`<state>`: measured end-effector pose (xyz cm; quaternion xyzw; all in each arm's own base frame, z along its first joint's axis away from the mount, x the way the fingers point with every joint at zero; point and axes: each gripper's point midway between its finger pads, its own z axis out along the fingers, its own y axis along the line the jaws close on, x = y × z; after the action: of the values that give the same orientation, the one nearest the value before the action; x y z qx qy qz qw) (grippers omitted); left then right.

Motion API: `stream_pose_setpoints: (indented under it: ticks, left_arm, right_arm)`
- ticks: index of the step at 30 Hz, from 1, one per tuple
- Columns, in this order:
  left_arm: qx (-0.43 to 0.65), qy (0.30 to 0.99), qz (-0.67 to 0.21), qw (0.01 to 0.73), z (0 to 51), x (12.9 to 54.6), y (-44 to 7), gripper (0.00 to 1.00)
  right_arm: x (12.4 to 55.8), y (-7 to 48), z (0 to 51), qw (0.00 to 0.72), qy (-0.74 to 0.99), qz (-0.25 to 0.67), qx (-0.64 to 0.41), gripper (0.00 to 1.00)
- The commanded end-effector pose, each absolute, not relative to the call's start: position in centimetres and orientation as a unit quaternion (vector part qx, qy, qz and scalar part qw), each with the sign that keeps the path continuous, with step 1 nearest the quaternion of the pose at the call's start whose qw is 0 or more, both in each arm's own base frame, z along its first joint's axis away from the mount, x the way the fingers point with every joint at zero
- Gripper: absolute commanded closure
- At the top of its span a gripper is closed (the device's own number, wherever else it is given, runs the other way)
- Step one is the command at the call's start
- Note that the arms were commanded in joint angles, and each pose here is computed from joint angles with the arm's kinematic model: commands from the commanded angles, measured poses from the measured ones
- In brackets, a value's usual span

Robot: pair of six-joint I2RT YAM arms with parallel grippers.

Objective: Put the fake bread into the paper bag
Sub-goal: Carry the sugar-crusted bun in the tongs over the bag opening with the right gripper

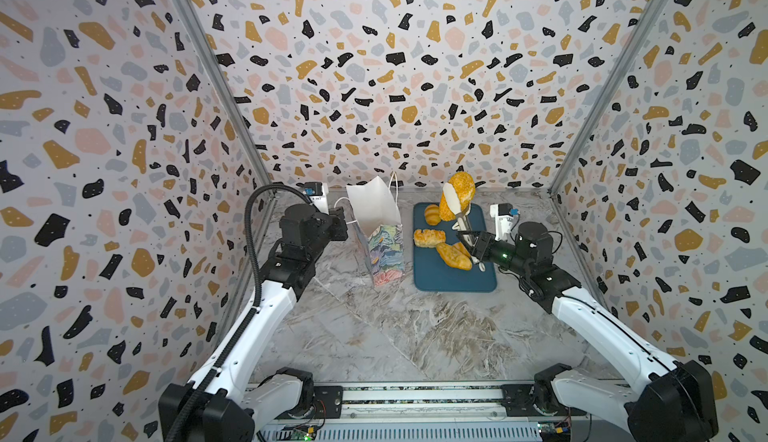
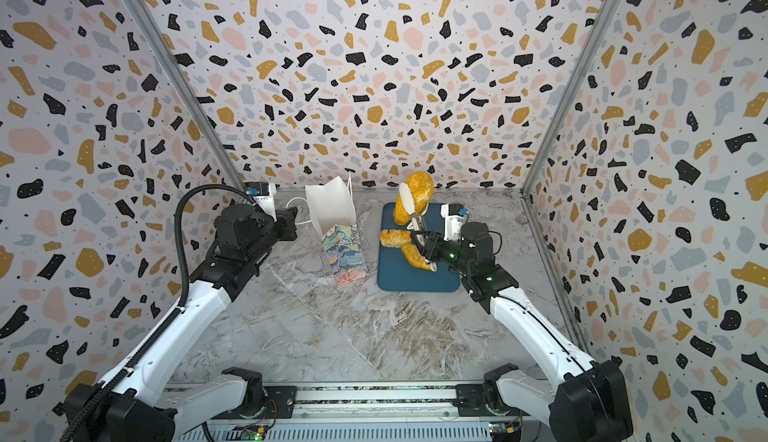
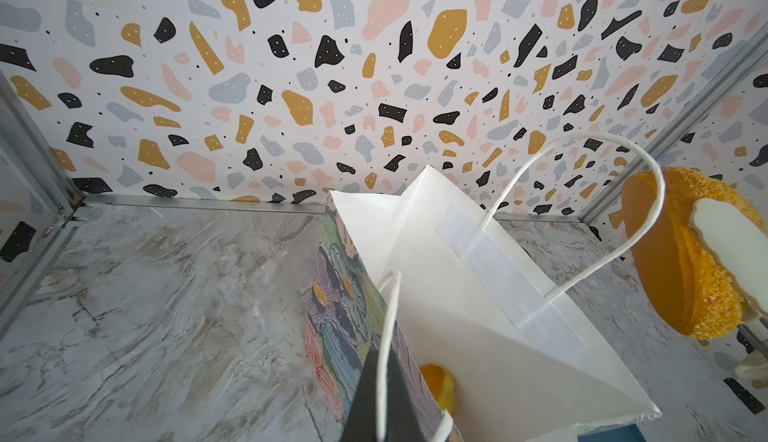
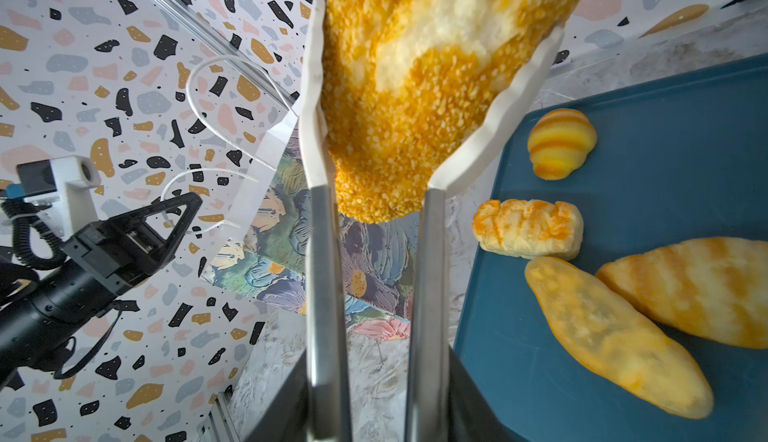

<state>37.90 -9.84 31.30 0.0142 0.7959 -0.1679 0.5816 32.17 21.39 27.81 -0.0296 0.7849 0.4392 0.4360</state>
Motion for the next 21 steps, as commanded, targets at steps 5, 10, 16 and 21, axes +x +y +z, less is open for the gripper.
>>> stream_pose_setpoints:
  ticks: [5, 10, 16, 21]
  left_arm:
    - [0.024, 0.788, -0.177, 0.588, 32.0, 37.7, -10.4, 1.00]
    - [0.023, 0.788, -0.175, 0.590, 32.1, 37.7, -10.2, 1.00]
    - [0.023, 0.787, -0.174, 0.591, 32.1, 37.7, -10.2, 1.00]
    - [0.024, 0.788, -0.175, 0.590, 32.1, 37.7, -10.3, 1.00]
  right_arm:
    - [31.9, 22.6, 34.8, 0.502, 0.735, 0.450, -0.074, 0.68]
    - [31.7, 23.8, 36.3, 0.505, 0.730, 0.452, -0.092, 0.68]
    - [31.6, 25.1, 37.7, 0.510, 0.727, 0.446, -0.109, 0.68]
    - [31.4, 26.0, 39.0, 0.516, 0.722, 0.444, -0.122, 0.68]
